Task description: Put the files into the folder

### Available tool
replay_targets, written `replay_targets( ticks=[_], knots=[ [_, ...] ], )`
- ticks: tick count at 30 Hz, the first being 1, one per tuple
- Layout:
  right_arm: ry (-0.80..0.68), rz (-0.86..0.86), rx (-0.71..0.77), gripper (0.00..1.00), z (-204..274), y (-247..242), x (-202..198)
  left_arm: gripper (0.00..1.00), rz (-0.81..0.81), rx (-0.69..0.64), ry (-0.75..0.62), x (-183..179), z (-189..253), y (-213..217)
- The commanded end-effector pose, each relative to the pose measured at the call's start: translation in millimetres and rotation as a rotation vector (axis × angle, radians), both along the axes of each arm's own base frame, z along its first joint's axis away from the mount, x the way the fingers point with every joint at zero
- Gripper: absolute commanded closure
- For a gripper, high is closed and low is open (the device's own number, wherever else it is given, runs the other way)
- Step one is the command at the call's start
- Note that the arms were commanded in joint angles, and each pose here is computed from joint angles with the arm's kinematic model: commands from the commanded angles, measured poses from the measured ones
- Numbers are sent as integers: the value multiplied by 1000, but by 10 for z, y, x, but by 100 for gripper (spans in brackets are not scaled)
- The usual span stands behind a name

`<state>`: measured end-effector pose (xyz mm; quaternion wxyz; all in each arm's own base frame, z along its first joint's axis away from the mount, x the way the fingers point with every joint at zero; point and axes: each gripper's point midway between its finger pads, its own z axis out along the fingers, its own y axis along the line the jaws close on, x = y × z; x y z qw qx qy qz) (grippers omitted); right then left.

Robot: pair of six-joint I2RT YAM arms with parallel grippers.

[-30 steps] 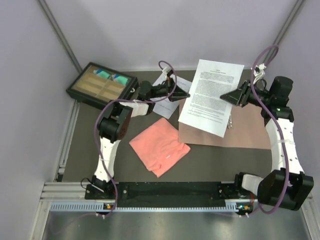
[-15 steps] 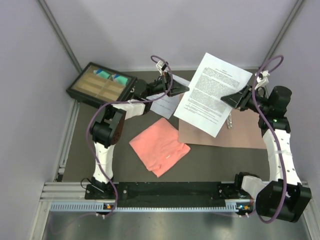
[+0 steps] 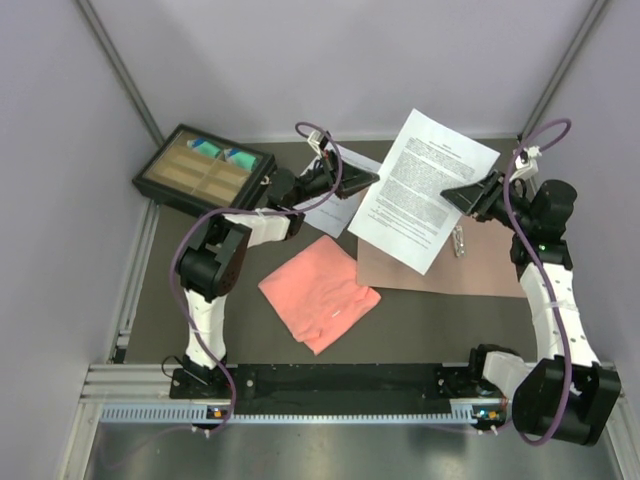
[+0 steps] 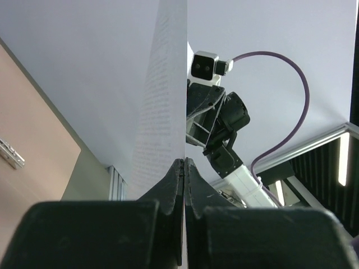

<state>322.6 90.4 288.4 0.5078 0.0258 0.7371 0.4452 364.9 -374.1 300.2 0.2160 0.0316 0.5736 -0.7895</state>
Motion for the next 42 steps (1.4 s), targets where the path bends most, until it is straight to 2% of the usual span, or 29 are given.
replay_targets(
  ticks=[1, 3, 4, 5, 6, 10, 16, 19, 25, 27, 29, 30, 32, 33, 34, 35, 39, 42],
  knots=[
    [-62, 0, -22, 79, 103, 21, 24, 100, 4, -159, -234, -359, 659, 83],
    [-36, 23, -44, 96, 95, 28, 26, 100, -22, -101, -253, -426, 604, 18],
    [-41, 35, -79, 100, 72, 21, 29, 100, -31, -74, -262, -448, 560, 0],
    [-44, 48, -98, 100, 107, 20, 39, 100, -32, -41, -301, -469, 514, -14],
    [-53, 78, -110, 100, 125, 47, 3, 96, -48, 7, -282, -503, 427, -20],
    [-84, 157, -145, 100, 170, 108, -84, 76, -41, 96, -312, -536, 259, -26],
    [-138, 262, -102, 100, 369, 235, -251, 59, -46, 122, -320, -507, 163, -60],
    [-152, 284, -95, 100, 461, 266, -330, 53, -44, 134, -326, -478, 140, -99],
    [-152, 311, -80, 100, 536, 306, -446, 49, -36, 166, -351, -464, 139, -163],
    [-165, 322, -77, 100, 584, 321, -463, 50, -32, 189, -342, -455, 125, -191],
    [-158, 330, -65, 100, 603, 330, -473, 56, -27, 206, -358, -458, 132, -214],
    [-142, 327, -61, 100, 592, 329, -476, 68, -26, 214, -347, -446, 137, -225],
    [-146, 297, -90, 98, 593, 294, -429, 79, -22, 220, -342, -438, 193, -219],
    [-162, 284, -119, 92, 582, 274, -412, 86, -19, 224, -334, -427, 203, -214],
    [-153, 273, -123, 84, 564, 265, -410, 88, -18, 237, -308, -412, 183, -211],
    [-161, 266, -128, 82, 577, 263, -419, 90, -16, 233, -306, -420, 238, -203],
    [-171, 233, -124, 61, 562, 243, -393, 99, -28, 189, -267, -464, 336, -177],
    [-182, 230, -104, 55, 528, 252, -391, 100, -34, 106, -245, -497, 504, -131]
  ],
)
